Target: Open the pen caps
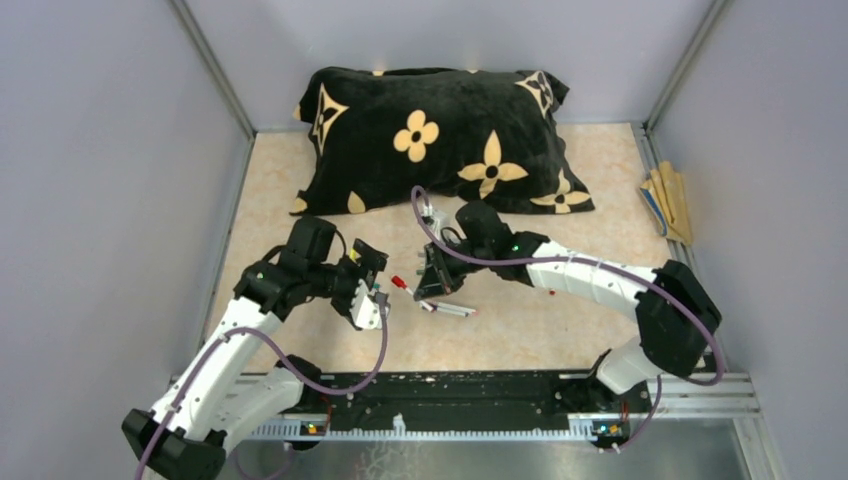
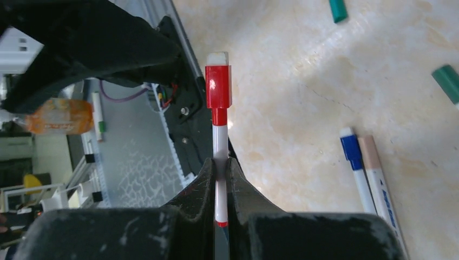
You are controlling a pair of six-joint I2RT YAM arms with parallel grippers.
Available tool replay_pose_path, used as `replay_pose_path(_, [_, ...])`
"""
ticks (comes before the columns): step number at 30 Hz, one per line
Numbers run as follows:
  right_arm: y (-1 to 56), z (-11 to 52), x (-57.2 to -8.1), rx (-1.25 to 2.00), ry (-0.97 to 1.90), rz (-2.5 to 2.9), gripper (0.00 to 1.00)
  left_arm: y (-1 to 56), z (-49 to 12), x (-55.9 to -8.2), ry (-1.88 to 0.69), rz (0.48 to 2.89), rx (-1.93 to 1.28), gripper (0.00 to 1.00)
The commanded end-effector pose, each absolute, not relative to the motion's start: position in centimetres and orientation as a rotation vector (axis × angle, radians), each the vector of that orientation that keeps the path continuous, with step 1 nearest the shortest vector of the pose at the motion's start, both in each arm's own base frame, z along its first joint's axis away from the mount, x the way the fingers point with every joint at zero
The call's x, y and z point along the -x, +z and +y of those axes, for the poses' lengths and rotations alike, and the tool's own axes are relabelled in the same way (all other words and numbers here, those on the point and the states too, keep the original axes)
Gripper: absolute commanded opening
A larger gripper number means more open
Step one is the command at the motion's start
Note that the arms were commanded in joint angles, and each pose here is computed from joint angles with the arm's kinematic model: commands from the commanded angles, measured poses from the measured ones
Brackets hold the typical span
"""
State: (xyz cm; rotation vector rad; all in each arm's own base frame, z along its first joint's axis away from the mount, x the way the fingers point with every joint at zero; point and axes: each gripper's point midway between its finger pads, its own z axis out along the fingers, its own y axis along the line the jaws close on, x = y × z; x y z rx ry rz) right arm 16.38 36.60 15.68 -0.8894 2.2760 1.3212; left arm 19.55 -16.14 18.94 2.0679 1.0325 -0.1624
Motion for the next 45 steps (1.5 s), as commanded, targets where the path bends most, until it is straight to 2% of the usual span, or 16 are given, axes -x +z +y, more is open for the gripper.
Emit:
replay_pose_path(1, [19.0,38.8,-16.2,0.952,1.484,2.188,0.0,18.0,-16.4,-20.3,0.005,0.831,-2.186,0.97])
replay_pose_path(8, [19.3,40.1,-16.6,0.973,1.536,2.19,0.0,17.4,-17.2,-20.2,0.009,0.801,-2.235,0.9])
replay_pose_path(24, [18.9,40.6,-17.3,0.968,1.557,2.223,0.0,16.6,-17.3,-21.3,0.046,0.892,-2.293,0.39])
replay_pose_path(26, [18.9,40.6,-17.4,0.965,1.555,2.225,0.0,16.6,-17.3,-21.3,0.047,0.891,-2.292,0.3])
replay_pose_path(29, [18.8,40.3,-17.7,0.955,1.538,2.233,0.0,16.9,-17.4,-21.5,0.055,0.888,-2.282,0.03])
replay_pose_path(30, [18.7,40.3,-17.8,0.952,1.528,2.236,0.0,16.9,-17.4,-21.5,0.057,0.892,-2.279,0.0])
replay_pose_path(31, [18.6,40.2,-17.9,0.949,1.517,2.241,0.01,16.9,-17.4,-21.5,0.056,0.898,-2.276,0.0])
replay_pose_path(33, [18.4,40.1,-18.2,0.931,1.482,2.246,0.17,16.9,-17.5,-21.5,0.047,0.911,-2.267,0.0])
replay_pose_path(37, [18.9,40.3,-18.4,0.892,1.483,2.221,0.32,17.2,-17.8,-21.8,0.031,0.949,-2.236,0.0])
replay_pose_path(42, [18.7,40.6,-18.2,0.883,1.515,2.224,0.35,17.8,-18.2,-22.0,0.0,1.005,-2.197,0.0])
replay_pose_path(45, [18.9,40.8,-18.1,0.877,1.541,2.212,0.27,17.7,-18.0,-21.8,-0.018,1.035,-2.194,0.0])
